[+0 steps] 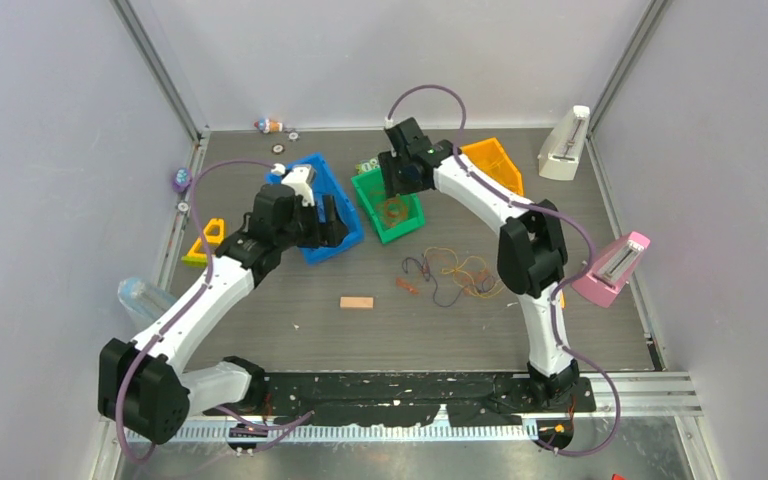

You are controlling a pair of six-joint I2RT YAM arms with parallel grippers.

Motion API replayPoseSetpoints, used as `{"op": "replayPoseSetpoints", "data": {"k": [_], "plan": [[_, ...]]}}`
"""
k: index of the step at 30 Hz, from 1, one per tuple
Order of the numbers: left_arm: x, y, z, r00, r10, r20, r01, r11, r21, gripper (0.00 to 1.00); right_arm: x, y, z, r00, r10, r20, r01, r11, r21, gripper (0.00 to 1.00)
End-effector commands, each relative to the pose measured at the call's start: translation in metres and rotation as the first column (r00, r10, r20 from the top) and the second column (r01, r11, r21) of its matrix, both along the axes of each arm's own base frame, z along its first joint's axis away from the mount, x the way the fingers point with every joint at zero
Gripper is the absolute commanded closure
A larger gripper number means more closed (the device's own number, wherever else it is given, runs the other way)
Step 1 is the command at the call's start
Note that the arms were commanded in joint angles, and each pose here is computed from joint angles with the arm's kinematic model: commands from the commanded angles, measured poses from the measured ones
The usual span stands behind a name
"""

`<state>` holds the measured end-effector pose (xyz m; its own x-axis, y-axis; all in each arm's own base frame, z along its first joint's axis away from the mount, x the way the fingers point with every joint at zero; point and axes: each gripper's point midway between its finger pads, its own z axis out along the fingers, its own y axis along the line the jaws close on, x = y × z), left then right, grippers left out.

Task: Untangle the cables
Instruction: Place the cable in the bin, then untie the cable.

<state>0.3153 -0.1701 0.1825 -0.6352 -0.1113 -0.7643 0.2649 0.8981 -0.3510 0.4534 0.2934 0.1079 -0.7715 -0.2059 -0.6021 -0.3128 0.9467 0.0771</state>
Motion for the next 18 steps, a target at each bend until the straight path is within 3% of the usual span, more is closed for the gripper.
{"op": "replayPoseSetpoints", "data": {"k": [1, 7, 10, 11, 12, 13, 14, 15, 18], "plan": [[0.007, -0.017, 0.022, 0.988, -0.066, 0.141, 0.069, 0.997, -0.021, 0.25, 0.006, -0.002, 0.086, 0.987, -0.021, 0.16, 0.009, 0.997, 0.073, 0.38], [-0.008, -0.066, 0.005, 0.965, -0.228, 0.133, 0.233, 0.972, -0.025, 0.27, -0.024, -0.016, 0.107, 0.985, -0.017, 0.174, -0.003, 0.993, 0.115, 0.21], [-0.018, -0.094, -0.012, 0.95, -0.297, 0.092, 0.299, 0.954, -0.011, 0.27, -0.055, -0.035, 0.084, 0.986, -0.032, 0.162, 0.011, 0.992, 0.129, 0.18], [-0.021, -0.102, -0.018, 0.946, -0.316, 0.078, 0.317, 0.948, -0.008, 0.27, -0.064, -0.043, 0.104, 0.977, -0.048, 0.21, 0.012, 0.986, 0.165, 0.17], [-0.025, -0.111, -0.024, 0.941, -0.333, 0.059, 0.334, 0.942, -0.011, 0.27, -0.078, -0.054, 0.079, 0.983, -0.062, 0.171, 0.037, 0.989, 0.144, 0.17], [-0.027, -0.118, -0.029, 0.938, -0.343, 0.042, 0.344, 0.939, -0.015, 0.27, -0.088, -0.064, 0.092, 0.977, -0.076, 0.199, 0.042, 0.985, 0.167, 0.16], [-0.029, -0.124, -0.035, 0.936, -0.35, 0.021, 0.351, 0.936, -0.019, 0.27, -0.101, -0.075, 0.07, 0.983, -0.084, 0.164, 0.061, 0.988, 0.143, 0.16], [-0.03, -0.129, -0.042, 0.935, -0.356, 0.001, 0.356, 0.934, -0.021, 0.27, -0.109, -0.085, 0.082, 0.976, -0.103, 0.192, 0.072, 0.984, 0.164, 0.14], [-0.03, -0.143, -0.063, 0.928, -0.369, -0.057, 0.368, 0.93, -0.013, 0.27, -0.137, -0.115, 0.059, 0.979, -0.124, 0.164, 0.101, 0.985, 0.143, 0.11]]}}
